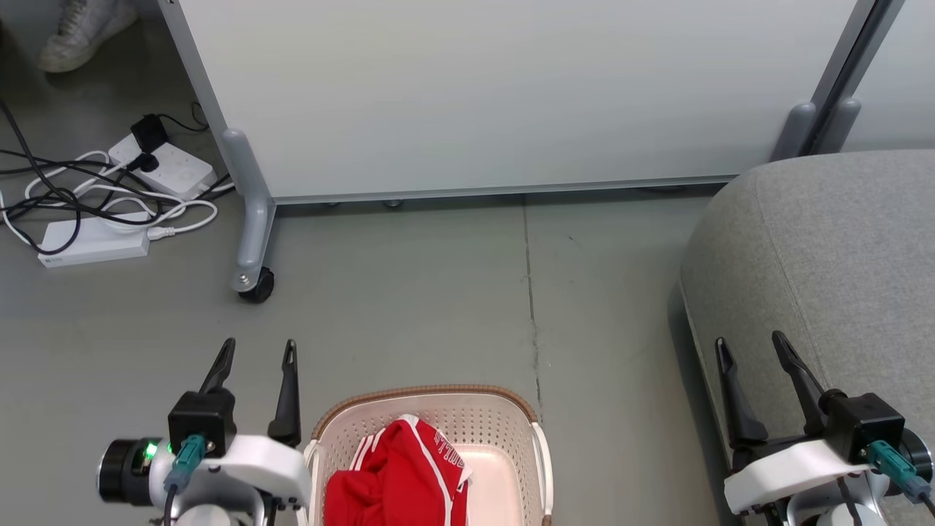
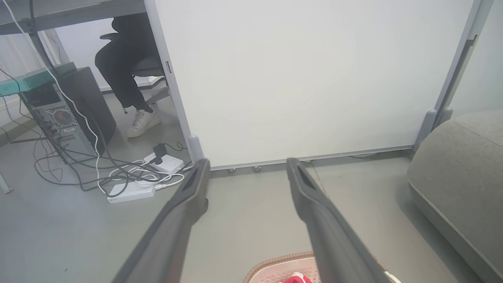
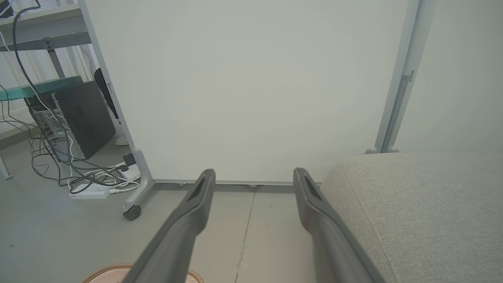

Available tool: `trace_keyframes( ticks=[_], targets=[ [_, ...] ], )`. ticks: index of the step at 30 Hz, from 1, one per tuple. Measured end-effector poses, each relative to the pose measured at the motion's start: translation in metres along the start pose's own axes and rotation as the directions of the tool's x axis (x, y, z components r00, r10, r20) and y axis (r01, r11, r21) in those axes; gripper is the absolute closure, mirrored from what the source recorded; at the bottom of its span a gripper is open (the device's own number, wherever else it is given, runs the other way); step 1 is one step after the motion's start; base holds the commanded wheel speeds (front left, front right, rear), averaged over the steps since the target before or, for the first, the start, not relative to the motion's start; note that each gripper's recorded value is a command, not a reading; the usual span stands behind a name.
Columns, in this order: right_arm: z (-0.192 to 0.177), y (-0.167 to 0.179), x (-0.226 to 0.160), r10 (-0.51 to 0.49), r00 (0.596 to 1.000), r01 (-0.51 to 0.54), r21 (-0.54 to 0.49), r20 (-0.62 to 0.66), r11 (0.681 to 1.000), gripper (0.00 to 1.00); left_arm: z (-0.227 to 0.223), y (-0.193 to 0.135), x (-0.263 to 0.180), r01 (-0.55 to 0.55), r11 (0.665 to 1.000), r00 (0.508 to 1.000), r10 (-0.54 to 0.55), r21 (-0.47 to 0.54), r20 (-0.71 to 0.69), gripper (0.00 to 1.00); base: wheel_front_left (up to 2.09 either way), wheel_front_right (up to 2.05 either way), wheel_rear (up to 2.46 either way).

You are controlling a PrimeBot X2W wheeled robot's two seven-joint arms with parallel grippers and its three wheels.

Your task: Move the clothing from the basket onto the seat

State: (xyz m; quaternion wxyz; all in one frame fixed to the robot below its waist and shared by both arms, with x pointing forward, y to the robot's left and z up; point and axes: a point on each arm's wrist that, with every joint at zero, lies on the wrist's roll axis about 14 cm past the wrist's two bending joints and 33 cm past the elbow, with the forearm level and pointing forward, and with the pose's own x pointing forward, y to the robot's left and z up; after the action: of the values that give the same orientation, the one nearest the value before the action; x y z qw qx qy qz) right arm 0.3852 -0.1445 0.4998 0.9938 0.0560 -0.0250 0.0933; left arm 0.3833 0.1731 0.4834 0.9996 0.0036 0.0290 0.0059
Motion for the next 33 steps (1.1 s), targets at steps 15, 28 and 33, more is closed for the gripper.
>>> trace_keyframes(
  ticks=[15, 28, 33],
  targets=[
    [-0.008, -0.011, 0.051, 0.013, 1.0, -0.013, -0.007, 0.008, 1.0, 0.0, -0.043, -0.073, 0.069, 0.196, 0.981, 0.974, -0.195, -0.002, -0.114, 0.0, 0.0, 0.0, 0.0],
    [-0.061, -0.034, 0.088, -0.012, 0.998, 0.012, 0.0, -0.068, 1.0, 0.0, -0.211, -0.125, 0.079, 0.388, 0.92, 0.752, -0.35, -0.053, -0.559, 0.0, 0.0, 0.0, 0.0],
    [-0.087, -0.042, 0.093, -0.026, 0.993, 0.027, 0.002, -0.115, 1.0, 0.0, -0.269, -0.131, 0.071, 0.42, 0.904, 0.623, -0.35, -0.079, -0.699, 0.0, 0.0, 0.0, 0.0]
  ],
)
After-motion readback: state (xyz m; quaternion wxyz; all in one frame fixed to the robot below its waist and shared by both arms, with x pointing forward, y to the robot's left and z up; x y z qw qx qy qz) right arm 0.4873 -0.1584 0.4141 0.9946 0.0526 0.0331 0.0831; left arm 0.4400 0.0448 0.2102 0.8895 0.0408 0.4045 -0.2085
